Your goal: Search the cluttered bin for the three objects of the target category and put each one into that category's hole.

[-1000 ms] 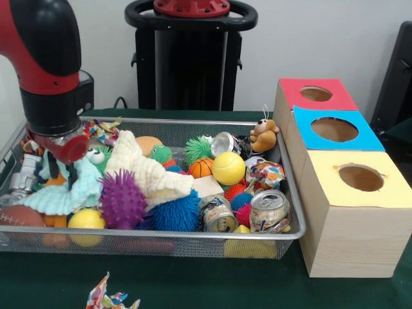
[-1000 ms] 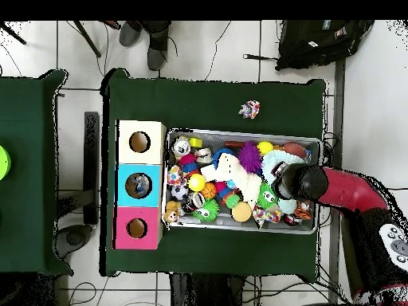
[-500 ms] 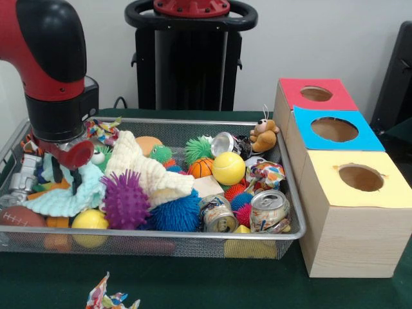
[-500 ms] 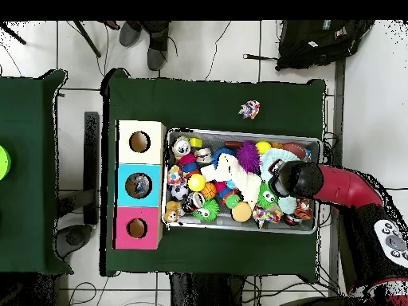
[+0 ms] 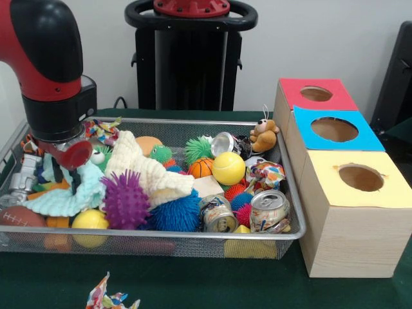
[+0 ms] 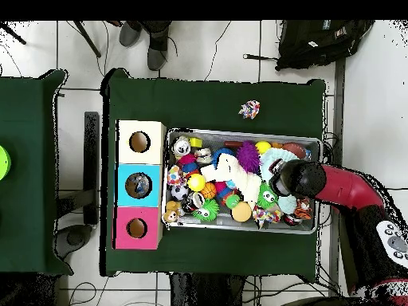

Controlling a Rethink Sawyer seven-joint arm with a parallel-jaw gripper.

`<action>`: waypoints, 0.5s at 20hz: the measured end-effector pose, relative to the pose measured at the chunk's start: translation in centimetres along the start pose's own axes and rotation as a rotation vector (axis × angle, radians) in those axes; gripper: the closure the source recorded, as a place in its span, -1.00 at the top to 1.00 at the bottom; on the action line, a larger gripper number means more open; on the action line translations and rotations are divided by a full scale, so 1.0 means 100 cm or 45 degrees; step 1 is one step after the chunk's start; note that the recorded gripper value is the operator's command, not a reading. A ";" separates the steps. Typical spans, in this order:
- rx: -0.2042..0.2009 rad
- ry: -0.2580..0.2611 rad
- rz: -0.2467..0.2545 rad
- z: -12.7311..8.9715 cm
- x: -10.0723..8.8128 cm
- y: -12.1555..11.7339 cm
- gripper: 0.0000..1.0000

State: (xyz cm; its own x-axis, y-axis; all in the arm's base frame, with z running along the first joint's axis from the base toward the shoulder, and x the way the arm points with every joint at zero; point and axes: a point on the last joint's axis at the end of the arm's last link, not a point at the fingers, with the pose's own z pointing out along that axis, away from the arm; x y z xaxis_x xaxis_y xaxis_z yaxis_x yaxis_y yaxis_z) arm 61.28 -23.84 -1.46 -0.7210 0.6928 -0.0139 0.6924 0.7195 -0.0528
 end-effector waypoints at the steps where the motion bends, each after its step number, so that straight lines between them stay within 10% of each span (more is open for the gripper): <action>1: 0.000 0.001 0.001 0.000 0.000 0.000 1.00; 3: 0.008 0.015 0.000 0.000 0.002 -0.001 1.00; 4: 0.012 0.022 0.000 0.000 0.003 -0.001 -1.00; 10: 0.026 0.029 -0.021 0.000 0.009 0.005 -1.00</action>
State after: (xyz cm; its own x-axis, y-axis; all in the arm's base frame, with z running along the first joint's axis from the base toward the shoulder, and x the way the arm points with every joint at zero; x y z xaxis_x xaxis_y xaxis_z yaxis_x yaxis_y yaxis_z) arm 61.02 -22.86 -1.48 -0.7313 0.6820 0.0097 0.6796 0.7299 -0.0736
